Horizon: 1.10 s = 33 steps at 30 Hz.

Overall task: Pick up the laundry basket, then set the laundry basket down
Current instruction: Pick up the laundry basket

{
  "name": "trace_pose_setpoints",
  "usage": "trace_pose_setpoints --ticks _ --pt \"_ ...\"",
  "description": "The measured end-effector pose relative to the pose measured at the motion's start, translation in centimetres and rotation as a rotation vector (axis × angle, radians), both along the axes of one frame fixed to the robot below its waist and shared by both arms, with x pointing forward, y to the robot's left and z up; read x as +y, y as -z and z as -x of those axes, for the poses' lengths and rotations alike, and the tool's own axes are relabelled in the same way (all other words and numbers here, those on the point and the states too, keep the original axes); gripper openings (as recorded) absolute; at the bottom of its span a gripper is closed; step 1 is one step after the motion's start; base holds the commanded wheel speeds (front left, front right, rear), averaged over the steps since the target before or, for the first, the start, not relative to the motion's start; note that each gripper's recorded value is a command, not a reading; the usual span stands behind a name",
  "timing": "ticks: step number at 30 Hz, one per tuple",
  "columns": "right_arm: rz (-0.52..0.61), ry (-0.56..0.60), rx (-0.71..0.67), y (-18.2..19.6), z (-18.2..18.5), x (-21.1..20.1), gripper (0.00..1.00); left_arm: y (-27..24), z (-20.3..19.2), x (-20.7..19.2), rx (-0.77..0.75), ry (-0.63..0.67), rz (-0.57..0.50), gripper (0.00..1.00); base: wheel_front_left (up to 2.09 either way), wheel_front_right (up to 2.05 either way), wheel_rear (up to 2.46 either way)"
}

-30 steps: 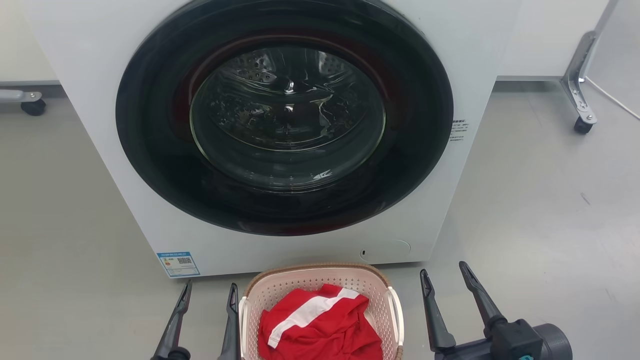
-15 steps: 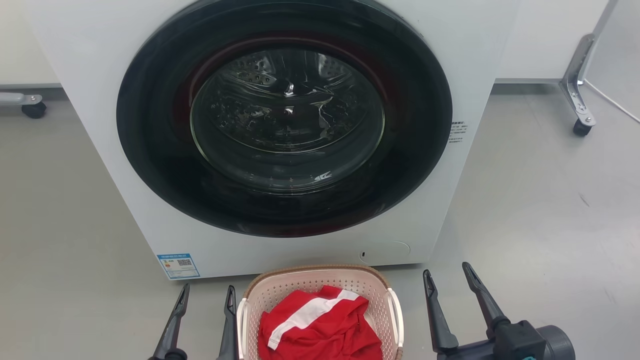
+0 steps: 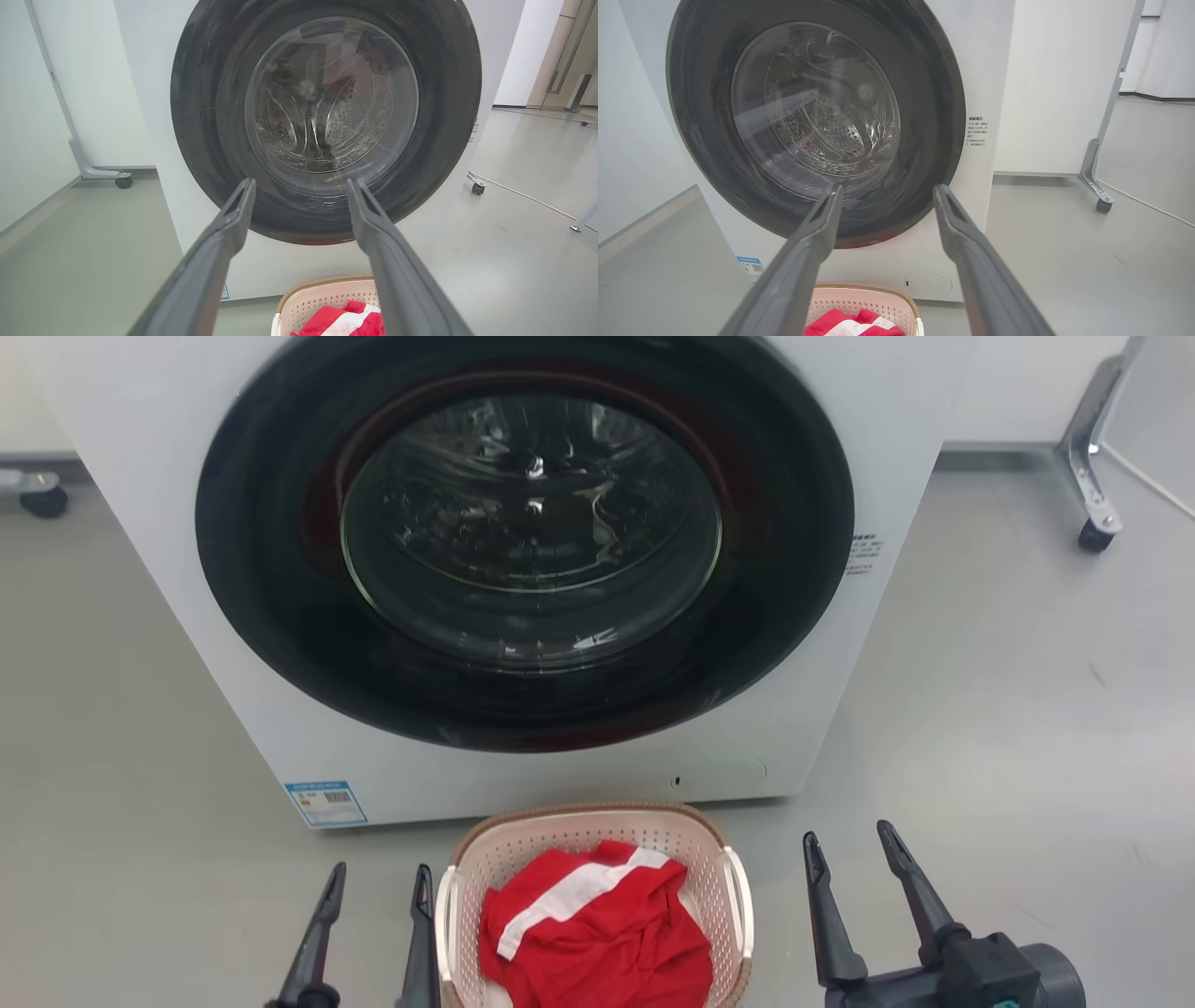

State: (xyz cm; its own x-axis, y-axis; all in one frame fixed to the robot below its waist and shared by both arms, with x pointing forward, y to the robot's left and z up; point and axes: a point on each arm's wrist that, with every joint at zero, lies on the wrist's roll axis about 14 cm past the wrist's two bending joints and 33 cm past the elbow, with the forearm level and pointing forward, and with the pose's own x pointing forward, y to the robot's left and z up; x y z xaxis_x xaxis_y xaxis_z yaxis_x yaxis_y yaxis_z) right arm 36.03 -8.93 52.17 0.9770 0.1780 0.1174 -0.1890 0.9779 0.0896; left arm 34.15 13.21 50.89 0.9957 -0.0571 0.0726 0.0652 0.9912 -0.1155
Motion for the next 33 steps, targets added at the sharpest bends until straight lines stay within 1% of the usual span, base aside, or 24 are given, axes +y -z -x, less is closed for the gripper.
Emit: trace_pose_setpoints --ticks 4,7,14,15,24,33 --pt "0.000 0.004 0.013 0.5 -1.0 -0.2 1.00 0.2 -1.4 0.3 0.005 -0.010 0.005 1.00 0.00 0.00 0.00" --pt "-0.006 0.002 0.015 0.7 -3.1 -0.2 1.00 1.2 -3.3 0.3 0.030 -0.012 0.006 1.00 0.00 0.00 0.00" --pt "-0.003 -0.004 0.075 3.2 -6.1 -0.2 1.00 4.7 -5.9 0.2 0.125 -0.012 0.001 1.00 0.00 0.00 0.00" --pt "-0.003 -0.004 0.075 3.2 -6.1 -0.2 1.00 4.7 -5.9 0.2 0.125 -0.012 0.001 1.00 0.00 0.00 0.00" --pt "0.002 0.035 0.217 8.8 -9.6 -1.4 1.00 9.8 -9.2 0.2 0.258 -0.014 0.025 1.00 0.00 0.00 0.00" --pt "0.023 0.051 0.346 14.7 -12.5 -1.9 1.00 15.1 -11.9 0.7 0.383 -0.032 0.017 1.00 0.00 0.00 0.00"
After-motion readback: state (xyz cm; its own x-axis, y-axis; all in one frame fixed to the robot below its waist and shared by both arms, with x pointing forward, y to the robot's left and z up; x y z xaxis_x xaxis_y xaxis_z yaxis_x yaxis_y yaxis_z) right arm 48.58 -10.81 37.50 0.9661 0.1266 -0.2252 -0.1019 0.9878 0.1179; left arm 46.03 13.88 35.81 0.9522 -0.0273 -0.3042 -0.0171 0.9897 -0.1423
